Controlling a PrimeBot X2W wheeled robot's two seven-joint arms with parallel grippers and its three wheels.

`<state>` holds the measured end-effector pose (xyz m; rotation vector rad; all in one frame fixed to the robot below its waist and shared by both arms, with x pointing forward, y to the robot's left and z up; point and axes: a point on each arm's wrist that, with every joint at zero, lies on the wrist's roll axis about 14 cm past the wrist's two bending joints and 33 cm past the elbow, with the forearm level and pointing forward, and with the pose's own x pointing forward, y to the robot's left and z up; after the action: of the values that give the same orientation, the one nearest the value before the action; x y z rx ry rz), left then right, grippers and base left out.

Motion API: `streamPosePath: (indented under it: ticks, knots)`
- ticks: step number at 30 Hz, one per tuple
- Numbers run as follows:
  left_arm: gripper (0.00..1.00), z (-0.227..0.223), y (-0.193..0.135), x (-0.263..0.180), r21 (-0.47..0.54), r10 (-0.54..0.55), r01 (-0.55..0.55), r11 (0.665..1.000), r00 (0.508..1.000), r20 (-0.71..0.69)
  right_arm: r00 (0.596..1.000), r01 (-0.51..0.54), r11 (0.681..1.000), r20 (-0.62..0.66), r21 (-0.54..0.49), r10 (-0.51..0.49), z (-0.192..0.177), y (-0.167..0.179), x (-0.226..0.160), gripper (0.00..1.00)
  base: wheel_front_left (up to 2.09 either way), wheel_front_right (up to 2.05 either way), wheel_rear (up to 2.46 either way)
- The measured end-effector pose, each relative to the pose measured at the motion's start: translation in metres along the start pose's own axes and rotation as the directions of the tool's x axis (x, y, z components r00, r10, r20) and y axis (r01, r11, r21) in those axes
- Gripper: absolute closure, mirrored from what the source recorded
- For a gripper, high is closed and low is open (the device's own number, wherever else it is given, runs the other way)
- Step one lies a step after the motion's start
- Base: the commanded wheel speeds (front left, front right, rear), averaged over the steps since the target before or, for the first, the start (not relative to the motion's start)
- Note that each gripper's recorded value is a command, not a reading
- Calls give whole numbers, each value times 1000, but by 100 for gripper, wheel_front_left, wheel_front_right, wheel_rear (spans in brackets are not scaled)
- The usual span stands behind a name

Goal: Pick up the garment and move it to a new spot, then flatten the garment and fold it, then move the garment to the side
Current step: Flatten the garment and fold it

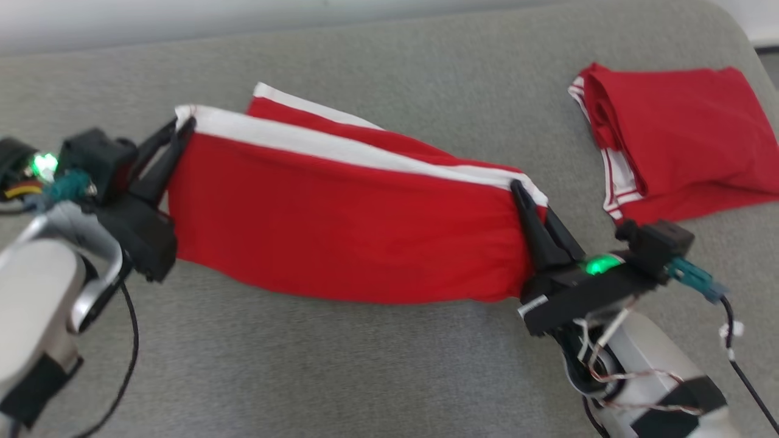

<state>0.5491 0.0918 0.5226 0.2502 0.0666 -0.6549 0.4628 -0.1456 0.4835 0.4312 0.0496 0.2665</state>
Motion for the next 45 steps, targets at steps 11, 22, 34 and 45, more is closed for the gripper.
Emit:
streamPosePath:
  ticks: [11,22,34,45]
  knots:
    - [100,-39,-1,66,28,-97,102,994,985,-144,996,90,996,-26,-13,-91,-12,-28,16,100,0,0,0]
    - [100,-58,3,106,43,-117,126,991,978,-173,990,116,992,-72,-41,-118,-30,-38,24,100,0,0,0]
    - [0,-57,4,111,11,-88,89,996,989,-116,988,139,987,-58,-79,-144,-22,-44,28,0,0,0,0]
    - [0,-1,25,76,-91,24,-21,996,999,26,978,166,968,155,-188,-138,50,-40,-2,0,0,0,0]
